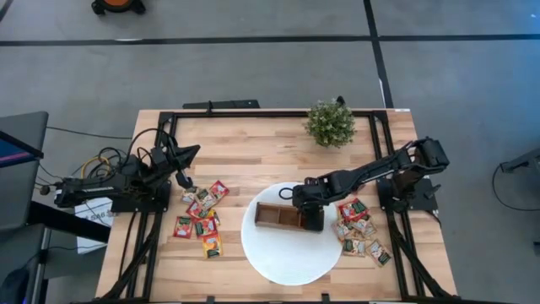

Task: Pick & Place Tea
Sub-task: Put the wooden organizer on the white mat

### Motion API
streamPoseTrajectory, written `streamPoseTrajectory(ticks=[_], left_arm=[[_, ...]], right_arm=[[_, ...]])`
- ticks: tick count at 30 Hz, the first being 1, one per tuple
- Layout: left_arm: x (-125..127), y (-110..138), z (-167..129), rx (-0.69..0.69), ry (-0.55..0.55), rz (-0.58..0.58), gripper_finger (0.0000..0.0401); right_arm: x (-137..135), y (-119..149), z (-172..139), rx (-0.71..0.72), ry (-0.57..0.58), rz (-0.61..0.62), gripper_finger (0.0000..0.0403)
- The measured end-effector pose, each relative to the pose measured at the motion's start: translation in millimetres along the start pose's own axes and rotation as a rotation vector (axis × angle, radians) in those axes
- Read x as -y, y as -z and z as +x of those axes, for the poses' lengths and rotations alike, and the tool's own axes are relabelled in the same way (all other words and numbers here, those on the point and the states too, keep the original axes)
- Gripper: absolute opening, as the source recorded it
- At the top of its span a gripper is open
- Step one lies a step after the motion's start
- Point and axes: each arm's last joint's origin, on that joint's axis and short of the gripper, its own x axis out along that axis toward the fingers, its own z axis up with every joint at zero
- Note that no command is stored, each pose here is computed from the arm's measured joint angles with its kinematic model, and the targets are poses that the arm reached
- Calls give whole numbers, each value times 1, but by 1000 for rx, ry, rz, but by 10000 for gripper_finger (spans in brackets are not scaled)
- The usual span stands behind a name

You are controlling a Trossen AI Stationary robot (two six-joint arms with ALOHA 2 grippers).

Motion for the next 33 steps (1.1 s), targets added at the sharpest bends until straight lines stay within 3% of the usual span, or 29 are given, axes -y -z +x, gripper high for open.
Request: streamPoseTrajectory(ticks=[6,11,18,23,29,33], left_arm=[[0,0,0,-1,0,0,0],[0,0,0,-3,0,1,0],[0,0,0,-6,1,2,0],[0,0,0,-6,1,2,0],[0,0,0,-7,1,2,0],[0,1,0,-11,1,4,0]], right_arm=[[-4,-23,-26,20,8,20,212],[-5,-36,-21,127,61,73,219],[-3,-35,14,53,40,57,180],[-2,-36,28,21,52,33,122],[-5,-43,19,12,62,14,22],[-13,-49,5,-32,67,-10,28]])
